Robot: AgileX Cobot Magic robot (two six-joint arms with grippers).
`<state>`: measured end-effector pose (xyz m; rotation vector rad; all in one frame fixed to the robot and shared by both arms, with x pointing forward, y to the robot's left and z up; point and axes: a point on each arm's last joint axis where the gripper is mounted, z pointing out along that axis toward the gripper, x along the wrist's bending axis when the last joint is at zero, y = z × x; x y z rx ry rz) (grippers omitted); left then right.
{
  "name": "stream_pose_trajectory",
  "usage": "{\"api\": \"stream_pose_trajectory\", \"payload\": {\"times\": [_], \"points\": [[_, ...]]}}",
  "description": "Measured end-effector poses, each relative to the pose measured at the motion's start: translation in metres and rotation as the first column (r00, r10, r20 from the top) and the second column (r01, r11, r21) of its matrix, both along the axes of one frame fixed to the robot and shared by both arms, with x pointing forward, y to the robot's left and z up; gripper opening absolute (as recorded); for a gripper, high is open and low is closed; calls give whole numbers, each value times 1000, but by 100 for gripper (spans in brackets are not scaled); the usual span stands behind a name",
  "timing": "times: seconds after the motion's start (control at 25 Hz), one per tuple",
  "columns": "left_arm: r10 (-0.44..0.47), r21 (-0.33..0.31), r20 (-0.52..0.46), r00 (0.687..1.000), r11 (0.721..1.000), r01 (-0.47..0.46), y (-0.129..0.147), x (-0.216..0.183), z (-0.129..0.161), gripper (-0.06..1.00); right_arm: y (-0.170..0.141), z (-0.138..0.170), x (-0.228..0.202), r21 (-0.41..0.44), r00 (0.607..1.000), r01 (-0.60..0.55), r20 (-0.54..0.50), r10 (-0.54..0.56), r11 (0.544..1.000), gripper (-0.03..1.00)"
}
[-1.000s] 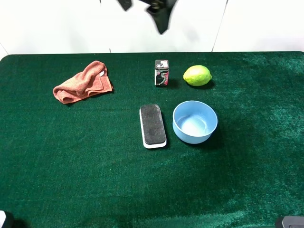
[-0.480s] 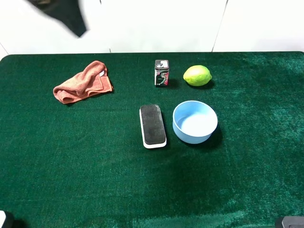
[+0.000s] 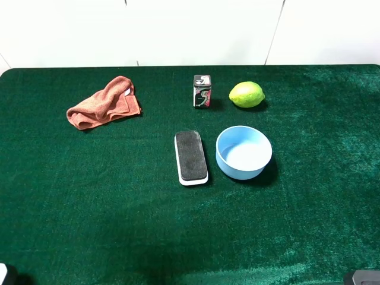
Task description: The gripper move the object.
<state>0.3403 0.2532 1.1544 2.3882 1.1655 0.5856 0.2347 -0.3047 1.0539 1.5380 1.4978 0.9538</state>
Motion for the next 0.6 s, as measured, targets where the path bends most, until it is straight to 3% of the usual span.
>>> {"api": "stream_pose_trajectory", "payload": {"times": [0.28,0.6], "points": [[23,-97,162,987,995,-7,37,-59,-8,97,0,0,0,0,1000,0,0,0,1000,69],[174,-202,162,971,969,-140,53,-90,-45,97,0,0,0,0,1000,0,0,0,1000,69]]}}
